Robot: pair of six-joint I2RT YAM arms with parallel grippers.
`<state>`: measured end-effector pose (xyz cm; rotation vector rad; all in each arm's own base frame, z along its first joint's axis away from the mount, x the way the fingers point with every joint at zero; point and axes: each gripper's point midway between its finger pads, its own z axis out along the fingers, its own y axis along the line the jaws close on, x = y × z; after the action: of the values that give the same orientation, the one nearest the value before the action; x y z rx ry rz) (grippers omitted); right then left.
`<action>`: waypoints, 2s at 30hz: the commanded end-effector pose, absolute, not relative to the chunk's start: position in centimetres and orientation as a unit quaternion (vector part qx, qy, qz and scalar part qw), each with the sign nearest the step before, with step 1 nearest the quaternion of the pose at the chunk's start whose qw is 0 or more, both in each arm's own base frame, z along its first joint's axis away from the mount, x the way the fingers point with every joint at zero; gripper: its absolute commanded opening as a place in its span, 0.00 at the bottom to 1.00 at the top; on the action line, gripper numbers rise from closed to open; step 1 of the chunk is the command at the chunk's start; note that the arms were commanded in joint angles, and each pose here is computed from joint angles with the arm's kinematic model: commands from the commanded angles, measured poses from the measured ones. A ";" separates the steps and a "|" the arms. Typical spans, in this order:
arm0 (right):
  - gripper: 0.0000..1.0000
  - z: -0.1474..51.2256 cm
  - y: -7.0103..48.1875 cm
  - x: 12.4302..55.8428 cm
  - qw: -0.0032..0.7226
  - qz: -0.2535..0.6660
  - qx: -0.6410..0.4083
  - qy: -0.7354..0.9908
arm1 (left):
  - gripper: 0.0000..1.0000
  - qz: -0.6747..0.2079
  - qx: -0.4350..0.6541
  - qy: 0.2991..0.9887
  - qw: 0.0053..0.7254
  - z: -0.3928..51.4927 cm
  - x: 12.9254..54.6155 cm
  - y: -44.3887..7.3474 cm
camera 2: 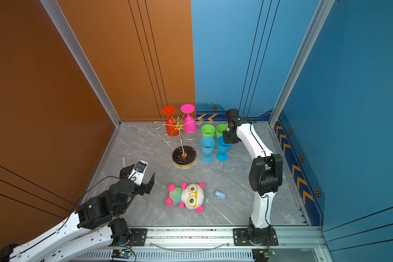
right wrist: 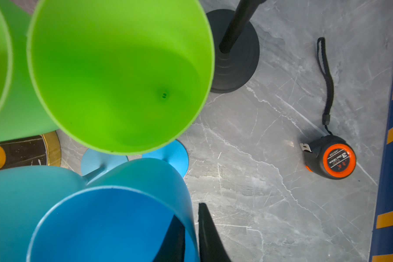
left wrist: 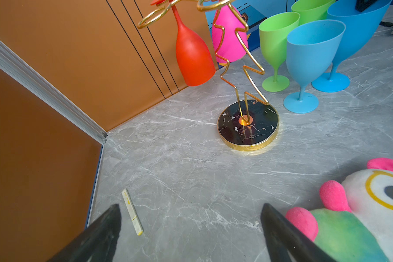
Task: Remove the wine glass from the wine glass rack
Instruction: 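Open the right gripper and lift it off the standing glass, then move the right gripper to the pink glass's foot on the rack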
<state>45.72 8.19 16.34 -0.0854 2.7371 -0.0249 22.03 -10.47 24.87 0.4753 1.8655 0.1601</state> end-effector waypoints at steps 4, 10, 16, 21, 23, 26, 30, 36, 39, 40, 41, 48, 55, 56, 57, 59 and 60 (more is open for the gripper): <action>0.28 17.6 8.6 45.6 0.209 -0.004 -0.037 0.977 | 0.96 0.065 0.200 0.795 0.568 25.2 22.0 -10.2; 0.42 20.1 8.0 45.3 0.236 -0.020 -0.041 0.971 | 0.96 0.065 0.200 0.796 0.568 25.2 22.0 -10.2; 0.51 23.6 8.1 45.0 0.276 -0.014 -0.039 0.960 | 0.97 0.065 0.198 0.798 0.566 25.1 22.1 -10.2; 0.59 26.5 9.8 45.0 0.313 0.034 -0.053 0.948 | 0.97 0.050 0.202 0.800 0.562 25.0 22.0 -10.6; 0.62 27.8 11.0 45.1 0.331 0.071 -0.062 0.939 | 0.97 0.047 0.200 0.801 0.562 24.9 22.1 -10.6; 0.68 29.8 13.0 45.4 0.356 0.134 -0.071 0.922 | 0.98 0.045 0.197 0.802 0.561 24.9 22.1 -10.5; 0.70 32.5 15.7 46.1 0.373 0.222 -0.078 0.897 | 0.98 0.045 0.193 0.804 0.561 24.9 22.2 -10.4; 0.71 35.9 19.6 47.6 0.387 0.343 -0.088 0.852 | 0.99 0.044 0.185 0.805 0.561 24.9 22.3 -10.1; 0.72 36.8 20.8 48.7 0.389 0.379 -0.087 0.835 | 0.99 0.043 0.182 0.807 0.560 24.8 22.4 -10.0; 0.72 36.9 21.1 49.1 0.389 0.388 -0.085 0.831 | 0.99 0.042 0.182 0.808 0.559 24.8 22.4 -10.0; 0.72 37.1 21.5 49.5 0.387 0.399 -0.085 0.827 | 0.99 0.041 0.181 0.809 0.558 24.7 22.4 -10.0; 0.74 37.0 23.6 52.5 0.376 0.460 -0.069 0.802 | 0.99 0.035 0.172 0.815 0.552 24.4 22.8 -9.9; 0.73 35.4 25.8 54.4 0.359 0.479 -0.063 0.798 | 0.99 0.025 0.160 0.822 0.546 24.2 23.4 -9.7; 0.72 35.2 26.0 54.6 0.358 0.480 -0.063 0.799 | 1.00 0.023 0.156 0.823 0.545 24.2 23.5 -9.7; 0.72 34.9 26.3 54.7 0.356 0.480 -0.061 0.799 | 0.99 0.020 0.154 0.824 0.544 24.1 23.7 -9.6; 0.72 34.4 26.8 54.9 0.353 0.482 -0.060 0.800 | 1.00 0.016 0.148 0.827 0.542 24.0 23.9 -9.6; 0.71 34.2 27.1 54.9 0.351 0.483 -0.059 0.800 | 0.99 0.013 0.144 0.828 0.542 24.0 24.0 -9.5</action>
<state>54.93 26.06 32.18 -0.1307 2.1336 1.2124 23.71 -9.11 23.23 0.3750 1.9746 0.0936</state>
